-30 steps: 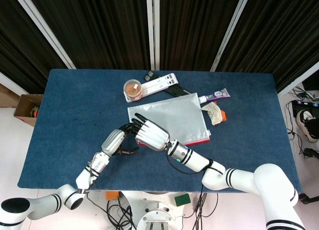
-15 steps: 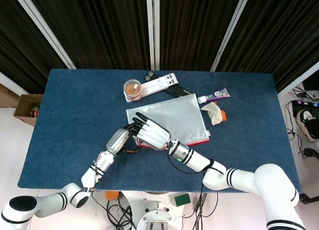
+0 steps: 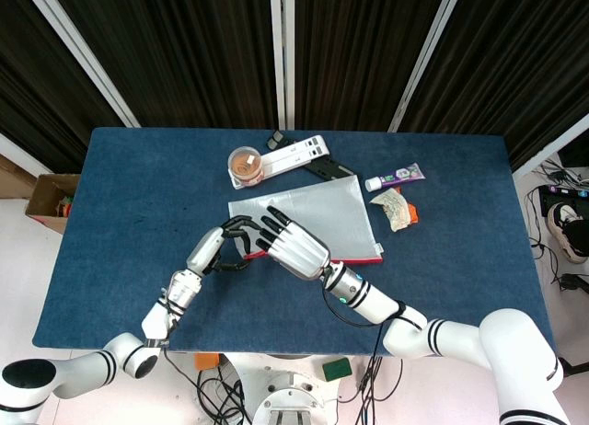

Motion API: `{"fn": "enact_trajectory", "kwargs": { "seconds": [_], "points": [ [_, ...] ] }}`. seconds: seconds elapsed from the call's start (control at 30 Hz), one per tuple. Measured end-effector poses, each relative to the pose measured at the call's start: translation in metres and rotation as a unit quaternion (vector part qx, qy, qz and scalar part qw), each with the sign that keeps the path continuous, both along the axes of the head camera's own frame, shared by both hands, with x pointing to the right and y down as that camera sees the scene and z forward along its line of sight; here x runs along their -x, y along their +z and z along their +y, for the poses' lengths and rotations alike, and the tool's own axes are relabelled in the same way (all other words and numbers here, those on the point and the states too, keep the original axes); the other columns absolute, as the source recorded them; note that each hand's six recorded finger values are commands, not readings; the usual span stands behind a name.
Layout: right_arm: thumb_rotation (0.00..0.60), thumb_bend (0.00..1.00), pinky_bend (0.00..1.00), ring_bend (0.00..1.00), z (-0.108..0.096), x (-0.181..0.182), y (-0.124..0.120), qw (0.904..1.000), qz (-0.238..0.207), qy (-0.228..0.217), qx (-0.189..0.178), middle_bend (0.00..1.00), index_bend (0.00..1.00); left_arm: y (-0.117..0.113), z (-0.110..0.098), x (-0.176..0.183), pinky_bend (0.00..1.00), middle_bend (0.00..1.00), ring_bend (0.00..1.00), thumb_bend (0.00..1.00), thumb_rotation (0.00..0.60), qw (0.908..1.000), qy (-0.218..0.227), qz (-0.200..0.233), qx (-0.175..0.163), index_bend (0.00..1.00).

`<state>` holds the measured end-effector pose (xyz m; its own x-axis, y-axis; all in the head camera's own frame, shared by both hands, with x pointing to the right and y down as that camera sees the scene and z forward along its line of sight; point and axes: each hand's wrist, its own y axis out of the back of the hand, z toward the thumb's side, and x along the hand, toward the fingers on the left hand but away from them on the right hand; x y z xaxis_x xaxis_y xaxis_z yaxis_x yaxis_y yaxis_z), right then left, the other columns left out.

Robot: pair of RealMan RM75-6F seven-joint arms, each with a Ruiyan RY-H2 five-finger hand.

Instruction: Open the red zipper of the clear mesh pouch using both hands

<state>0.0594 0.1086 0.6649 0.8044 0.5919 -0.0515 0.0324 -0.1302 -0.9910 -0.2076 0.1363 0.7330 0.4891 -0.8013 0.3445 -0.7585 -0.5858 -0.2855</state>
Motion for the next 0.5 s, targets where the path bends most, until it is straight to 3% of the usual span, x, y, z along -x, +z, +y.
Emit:
{"fn": "enact_trajectory", "kwargs": {
  "seconds": [0.5],
  "points": [
    [0.6, 0.69, 0.24, 0.27, -0.005, -0.007, 0.013, 0.9996, 0.02, 0.021, 0.003, 0.58, 0.82, -0.004, -0.01, 0.019, 0.18, 0.29, 0.16, 0.57, 0.6, 0.997, -0.044, 0.05, 0.04, 0.65]
  ]
}}
